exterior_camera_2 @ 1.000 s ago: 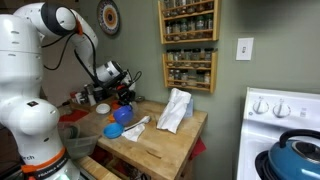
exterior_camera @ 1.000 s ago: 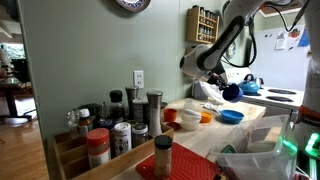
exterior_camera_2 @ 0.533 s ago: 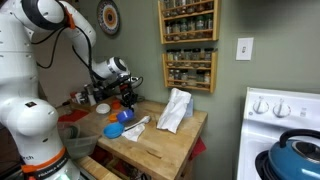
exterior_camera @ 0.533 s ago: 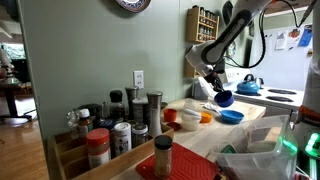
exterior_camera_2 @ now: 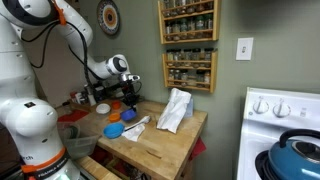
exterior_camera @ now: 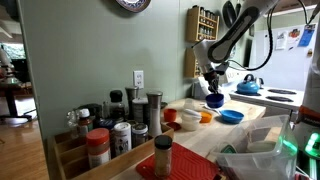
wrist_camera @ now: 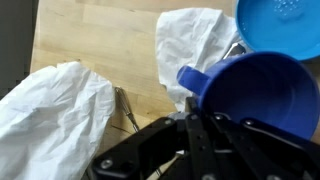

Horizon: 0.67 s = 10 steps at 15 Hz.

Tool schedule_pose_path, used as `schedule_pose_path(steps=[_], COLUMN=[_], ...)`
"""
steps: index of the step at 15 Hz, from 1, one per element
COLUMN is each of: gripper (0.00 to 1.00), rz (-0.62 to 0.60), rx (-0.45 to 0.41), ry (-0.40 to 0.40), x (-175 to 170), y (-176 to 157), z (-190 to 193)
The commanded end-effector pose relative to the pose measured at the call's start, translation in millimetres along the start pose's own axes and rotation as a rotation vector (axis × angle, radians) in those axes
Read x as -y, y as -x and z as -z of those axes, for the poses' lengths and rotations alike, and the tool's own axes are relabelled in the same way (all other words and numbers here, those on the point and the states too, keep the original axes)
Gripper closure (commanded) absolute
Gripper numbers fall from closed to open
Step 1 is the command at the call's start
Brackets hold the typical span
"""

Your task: Pour the contents of the big blue cup into the blue bowl

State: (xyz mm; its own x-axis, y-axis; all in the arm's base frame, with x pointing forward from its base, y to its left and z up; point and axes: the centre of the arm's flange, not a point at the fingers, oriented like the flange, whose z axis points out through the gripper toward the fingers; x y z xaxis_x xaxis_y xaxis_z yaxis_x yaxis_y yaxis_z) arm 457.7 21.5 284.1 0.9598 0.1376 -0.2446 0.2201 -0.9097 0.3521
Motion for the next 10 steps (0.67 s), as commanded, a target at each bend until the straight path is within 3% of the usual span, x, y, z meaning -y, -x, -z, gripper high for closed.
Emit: schedule_pose_path(steps=[1, 10], gripper=[0.99, 0.99], rz=[-0.045, -0.190], rx=[-0.038, -0.075], ry=[-0.052, -0.179], x=[-0.9, -9.7], y=[13.5, 11.8], z=[-10.8, -31.4])
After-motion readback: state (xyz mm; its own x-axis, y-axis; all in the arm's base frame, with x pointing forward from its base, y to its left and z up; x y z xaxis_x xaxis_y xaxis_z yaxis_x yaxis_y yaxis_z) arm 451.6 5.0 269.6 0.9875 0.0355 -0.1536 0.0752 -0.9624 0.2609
